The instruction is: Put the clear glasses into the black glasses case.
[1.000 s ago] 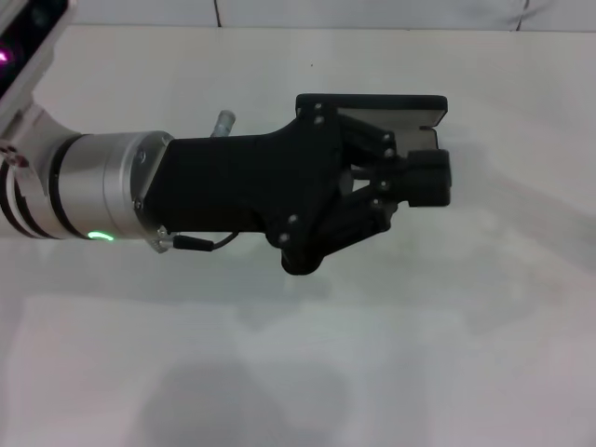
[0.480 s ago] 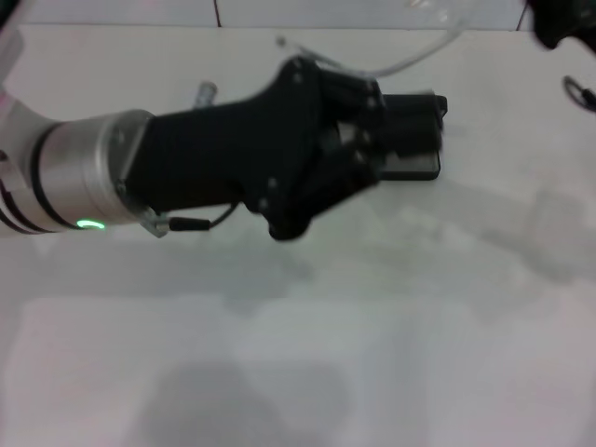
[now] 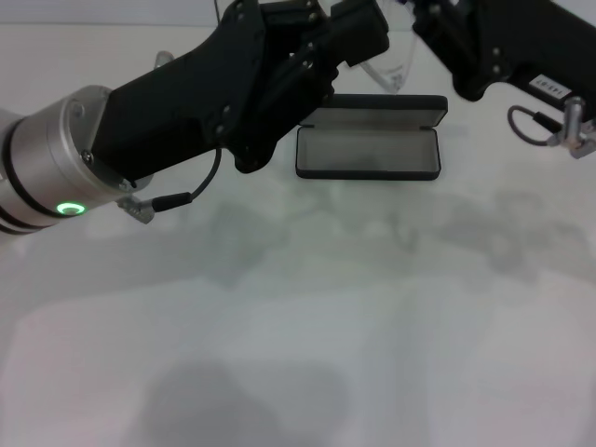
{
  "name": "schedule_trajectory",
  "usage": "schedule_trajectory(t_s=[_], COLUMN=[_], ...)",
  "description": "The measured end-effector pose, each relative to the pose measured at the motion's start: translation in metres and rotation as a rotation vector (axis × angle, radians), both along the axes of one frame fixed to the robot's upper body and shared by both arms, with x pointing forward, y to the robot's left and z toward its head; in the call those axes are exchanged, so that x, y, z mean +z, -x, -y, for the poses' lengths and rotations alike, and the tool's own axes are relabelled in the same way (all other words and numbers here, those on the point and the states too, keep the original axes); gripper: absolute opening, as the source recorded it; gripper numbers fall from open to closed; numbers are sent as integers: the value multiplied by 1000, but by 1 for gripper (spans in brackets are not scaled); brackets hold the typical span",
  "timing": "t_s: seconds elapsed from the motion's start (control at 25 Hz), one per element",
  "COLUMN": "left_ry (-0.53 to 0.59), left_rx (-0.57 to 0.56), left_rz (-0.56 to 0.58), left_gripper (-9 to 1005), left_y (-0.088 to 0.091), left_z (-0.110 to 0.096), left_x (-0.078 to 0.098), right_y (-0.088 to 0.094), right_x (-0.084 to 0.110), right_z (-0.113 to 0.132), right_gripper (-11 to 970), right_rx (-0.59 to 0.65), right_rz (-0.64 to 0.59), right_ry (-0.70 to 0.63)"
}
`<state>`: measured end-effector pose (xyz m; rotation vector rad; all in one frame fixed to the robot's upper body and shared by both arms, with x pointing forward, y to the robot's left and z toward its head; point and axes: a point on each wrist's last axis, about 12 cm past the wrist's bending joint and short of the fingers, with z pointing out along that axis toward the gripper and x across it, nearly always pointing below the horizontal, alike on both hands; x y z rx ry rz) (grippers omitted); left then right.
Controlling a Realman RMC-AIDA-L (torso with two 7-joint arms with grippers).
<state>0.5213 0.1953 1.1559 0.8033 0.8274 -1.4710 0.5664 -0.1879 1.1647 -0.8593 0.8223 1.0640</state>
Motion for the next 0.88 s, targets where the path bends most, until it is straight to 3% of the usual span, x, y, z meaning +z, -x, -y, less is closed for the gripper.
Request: schedule_trajectory(t_s=[0.24, 0.64, 0.88], left_ry=[0, -27, -35], left_rx=[10, -25, -51], left_rz=[-20, -45, -44], left_gripper=[60, 61, 61], left_y=[-1, 2, 4], left_z=[0, 0, 5], left_x=[-3, -6, -7], right_y=[0, -3, -2], right_x=[-2, -2, -5], right_z=[-9, -3, -19], right_gripper=[65, 64, 64], right_rx=[32, -25, 28], right_rz=[-1, -19, -23], right_ry=[43, 16, 87])
